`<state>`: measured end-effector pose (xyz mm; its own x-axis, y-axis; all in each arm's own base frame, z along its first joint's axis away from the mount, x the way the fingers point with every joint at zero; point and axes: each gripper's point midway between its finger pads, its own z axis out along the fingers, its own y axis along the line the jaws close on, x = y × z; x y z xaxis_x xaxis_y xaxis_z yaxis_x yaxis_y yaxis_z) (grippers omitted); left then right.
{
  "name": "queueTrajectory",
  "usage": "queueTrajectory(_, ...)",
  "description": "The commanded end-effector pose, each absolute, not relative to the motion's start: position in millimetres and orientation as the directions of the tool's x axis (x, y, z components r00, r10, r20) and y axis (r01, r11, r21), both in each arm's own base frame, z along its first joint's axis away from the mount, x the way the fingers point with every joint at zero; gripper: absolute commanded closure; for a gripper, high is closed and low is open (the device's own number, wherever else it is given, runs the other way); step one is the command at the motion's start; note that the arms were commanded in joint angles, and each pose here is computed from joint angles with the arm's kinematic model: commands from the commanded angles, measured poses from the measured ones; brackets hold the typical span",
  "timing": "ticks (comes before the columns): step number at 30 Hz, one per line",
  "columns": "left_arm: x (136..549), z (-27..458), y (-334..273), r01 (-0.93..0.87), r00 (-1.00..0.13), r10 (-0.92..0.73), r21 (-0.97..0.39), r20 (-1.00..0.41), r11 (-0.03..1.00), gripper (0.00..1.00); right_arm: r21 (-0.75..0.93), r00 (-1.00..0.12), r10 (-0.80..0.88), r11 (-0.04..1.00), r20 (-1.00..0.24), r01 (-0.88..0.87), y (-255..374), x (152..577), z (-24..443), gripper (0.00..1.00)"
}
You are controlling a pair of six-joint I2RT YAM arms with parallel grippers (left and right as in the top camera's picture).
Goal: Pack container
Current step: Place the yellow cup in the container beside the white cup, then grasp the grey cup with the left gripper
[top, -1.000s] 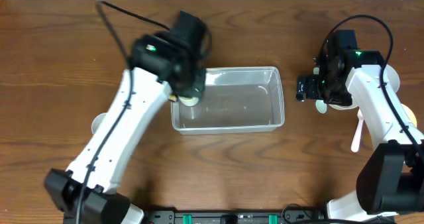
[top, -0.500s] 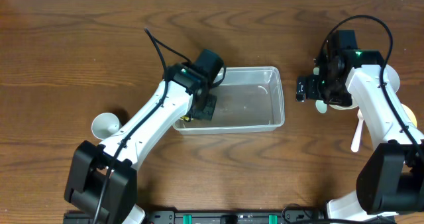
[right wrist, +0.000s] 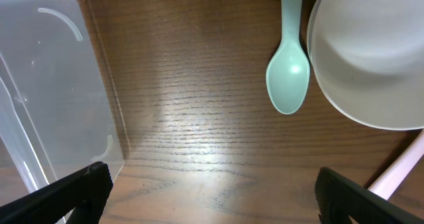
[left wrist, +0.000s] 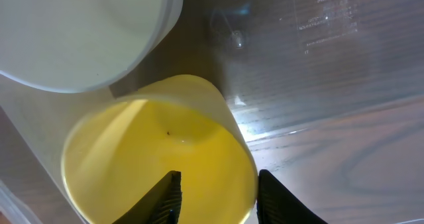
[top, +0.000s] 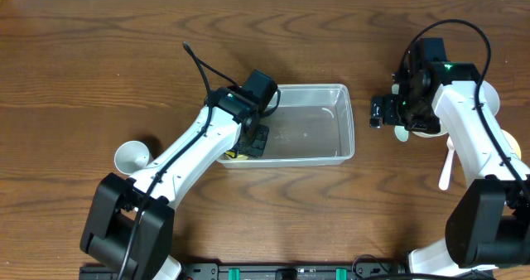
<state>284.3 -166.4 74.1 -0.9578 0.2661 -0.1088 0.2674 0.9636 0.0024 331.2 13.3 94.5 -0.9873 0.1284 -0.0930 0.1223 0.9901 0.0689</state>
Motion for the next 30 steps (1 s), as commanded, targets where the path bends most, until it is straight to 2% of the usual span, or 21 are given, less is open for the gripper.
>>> queueTrajectory(1, 283, 74, -163, 0.269, -0.958, 0.269, 0.017, -0.096, 0.963, 0.62, 0.069, -0.988, 0.119, 0.991, -0.101, 0.112, 12, 335, 97, 0.01)
queueTrajectory(5, 294, 113, -163, 0.263, -0.951, 0.265, 0.035, -0.160, 0.964, 0.62, 0.069, -0.988, 0.119, 0.991, -0.102, 0.112, 12, 335, 97, 0.01)
queueTrajectory(10, 318, 205, -131, 0.175, -0.905, 0.217, 0.145, -0.366, 0.974, 0.54, 0.069, -0.988, 0.119, 0.991, -0.101, 0.112, 12, 335, 97, 0.01)
queueTrajectory(13, 321, 249, -101, 0.080, -0.878, 0.128, 0.121, -0.462, 0.989, 0.50, 0.069, -0.988, 0.119, 0.991, -0.100, 0.112, 12, 334, 97, 0.01)
queueTrajectory(17, 316, 274, -32, -0.173, -0.846, -0.113, 0.067, -0.521, 0.983, 0.43, 0.069, -0.988, 0.119, 0.991, -0.100, 0.112, 12, 334, 97, 0.01)
queueTrajectory(20, 306, 270, 14, -0.330, -0.833, -0.269, 0.045, -0.484, 0.943, 0.43, 0.069, -0.988, 0.116, 0.992, -0.104, 0.109, 12, 335, 97, 0.01)
queueTrajectory(22, 299, 246, 36, -0.411, -0.837, -0.380, -0.006, -0.393, 0.912, 0.43, 0.069, -0.988, 0.116, 0.992, -0.107, 0.109, 12, 336, 97, 0.01)
queueTrajectory(30, 278, 143, 59, -0.496, -0.865, -0.488, 0.054, -0.115, 0.867, 0.42, 0.069, -0.988, 0.116, 0.992, -0.103, 0.109, 12, 335, 97, 0.01)
